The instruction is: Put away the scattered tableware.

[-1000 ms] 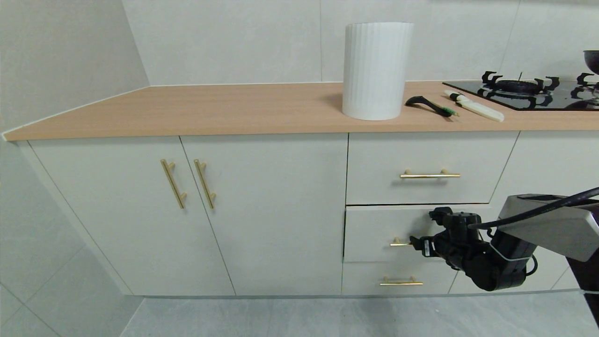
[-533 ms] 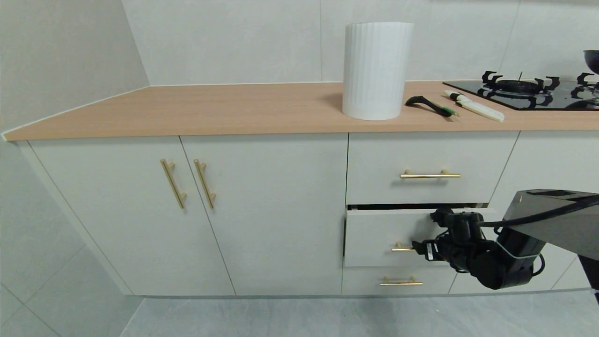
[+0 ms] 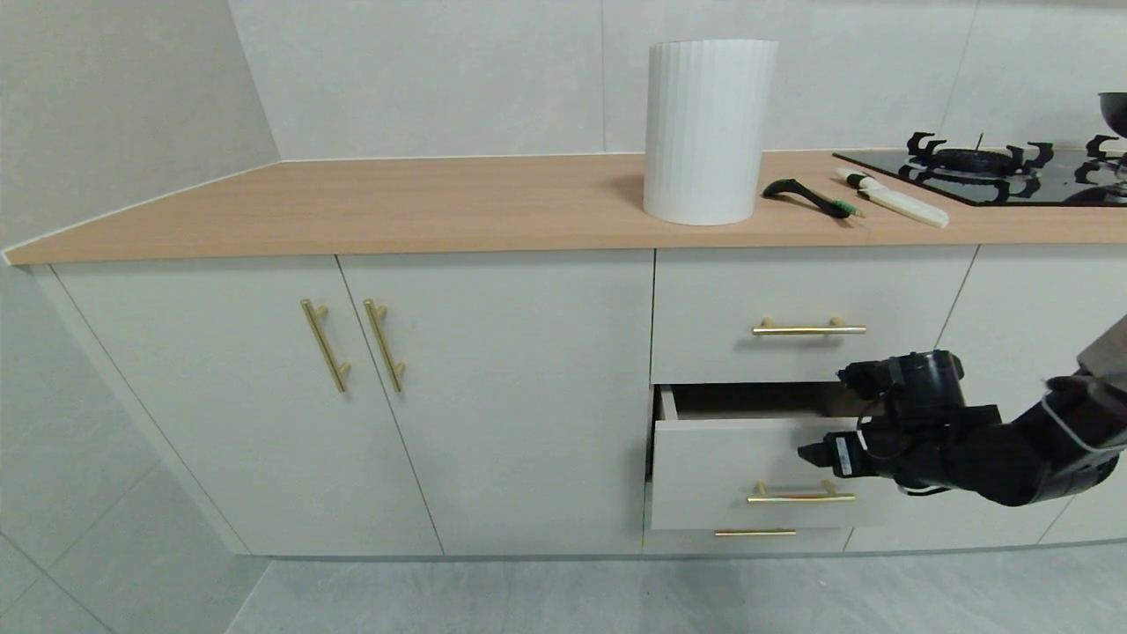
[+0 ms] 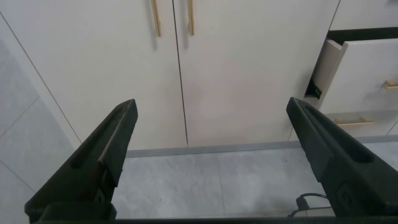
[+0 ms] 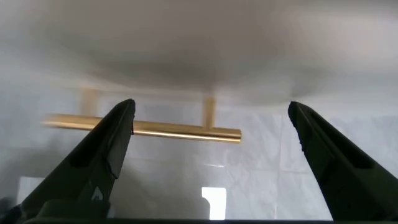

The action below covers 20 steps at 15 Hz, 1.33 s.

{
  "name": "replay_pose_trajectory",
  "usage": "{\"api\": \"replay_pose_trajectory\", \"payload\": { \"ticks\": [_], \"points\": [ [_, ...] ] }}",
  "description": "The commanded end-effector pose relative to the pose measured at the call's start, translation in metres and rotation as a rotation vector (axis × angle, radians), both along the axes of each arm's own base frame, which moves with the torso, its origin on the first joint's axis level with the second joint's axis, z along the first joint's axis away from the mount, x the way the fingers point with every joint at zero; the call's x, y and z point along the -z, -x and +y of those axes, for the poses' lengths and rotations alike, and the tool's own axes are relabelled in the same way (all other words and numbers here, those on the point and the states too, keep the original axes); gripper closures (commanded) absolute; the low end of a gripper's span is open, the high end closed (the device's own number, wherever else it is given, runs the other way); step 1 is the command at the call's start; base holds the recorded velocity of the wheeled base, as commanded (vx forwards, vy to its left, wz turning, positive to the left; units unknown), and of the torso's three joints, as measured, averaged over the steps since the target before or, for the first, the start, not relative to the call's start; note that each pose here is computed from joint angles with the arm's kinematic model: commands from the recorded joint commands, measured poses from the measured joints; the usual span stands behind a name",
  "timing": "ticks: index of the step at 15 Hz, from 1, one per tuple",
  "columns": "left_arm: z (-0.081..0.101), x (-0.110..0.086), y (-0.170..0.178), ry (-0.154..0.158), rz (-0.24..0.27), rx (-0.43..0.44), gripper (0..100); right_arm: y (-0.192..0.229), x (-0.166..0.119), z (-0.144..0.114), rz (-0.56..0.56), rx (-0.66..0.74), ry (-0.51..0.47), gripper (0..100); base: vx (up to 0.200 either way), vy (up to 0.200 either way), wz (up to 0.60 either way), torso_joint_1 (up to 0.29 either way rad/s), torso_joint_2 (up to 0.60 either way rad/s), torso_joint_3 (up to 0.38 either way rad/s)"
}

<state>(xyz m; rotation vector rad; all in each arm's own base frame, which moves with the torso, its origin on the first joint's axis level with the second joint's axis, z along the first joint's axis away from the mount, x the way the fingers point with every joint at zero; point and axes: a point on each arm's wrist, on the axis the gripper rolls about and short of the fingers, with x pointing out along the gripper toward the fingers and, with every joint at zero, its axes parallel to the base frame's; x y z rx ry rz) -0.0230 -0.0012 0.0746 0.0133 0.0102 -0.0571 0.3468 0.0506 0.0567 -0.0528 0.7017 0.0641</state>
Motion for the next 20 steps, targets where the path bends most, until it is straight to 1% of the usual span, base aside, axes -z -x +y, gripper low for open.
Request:
{"api": "replay_pose_trajectory", "payload": {
  "ticks": [1, 3, 5, 9, 11, 16, 20],
  "points": [
    [0.000, 0.000, 0.000, 0.000, 0.000, 0.000, 0, 0.018, -0.051, 0.005, -0.135, -0.014, -0.045, 0, 0.000, 0.000, 0.00, 0.000, 0.00, 0.000],
    [0.000, 0.000, 0.000, 0.000, 0.002, 0.000, 0, 0.019, -0.052, 0.014, -0.148, -0.031, -0.054, 0, 0.000, 0.000, 0.00, 0.000, 0.00, 0.000],
    [0.000, 0.000, 0.000, 0.000, 0.000, 0.000, 0, 0.013, -0.043, 0.018, -0.164, -0.026, -0.071, 0, 0.000, 0.000, 0.00, 0.000, 0.00, 0.000],
    [0.000, 0.000, 0.000, 0.000, 0.002, 0.000, 0, -0.012, 0.000, 0.023, -0.218, 0.024, -0.048, 0, 0.000, 0.000, 0.00, 0.000, 0.00, 0.000],
    [0.000, 0.000, 0.000, 0.000, 0.002, 0.000, 0, -0.019, 0.012, 0.028, -0.253, 0.023, -0.050, 0, 0.000, 0.000, 0.00, 0.000, 0.00, 0.000],
    [0.000, 0.000, 0.000, 0.000, 0.000, 0.000, 0, -0.030, 0.037, 0.036, -0.286, 0.023, -0.052, 0, 0.000, 0.000, 0.00, 0.000, 0.00, 0.000],
    [0.000, 0.000, 0.000, 0.000, 0.002, 0.000, 0, -0.030, 0.038, 0.036, -0.290, 0.030, -0.048, 0, 0.000, 0.000, 0.00, 0.000, 0.00, 0.000]
  ]
}}
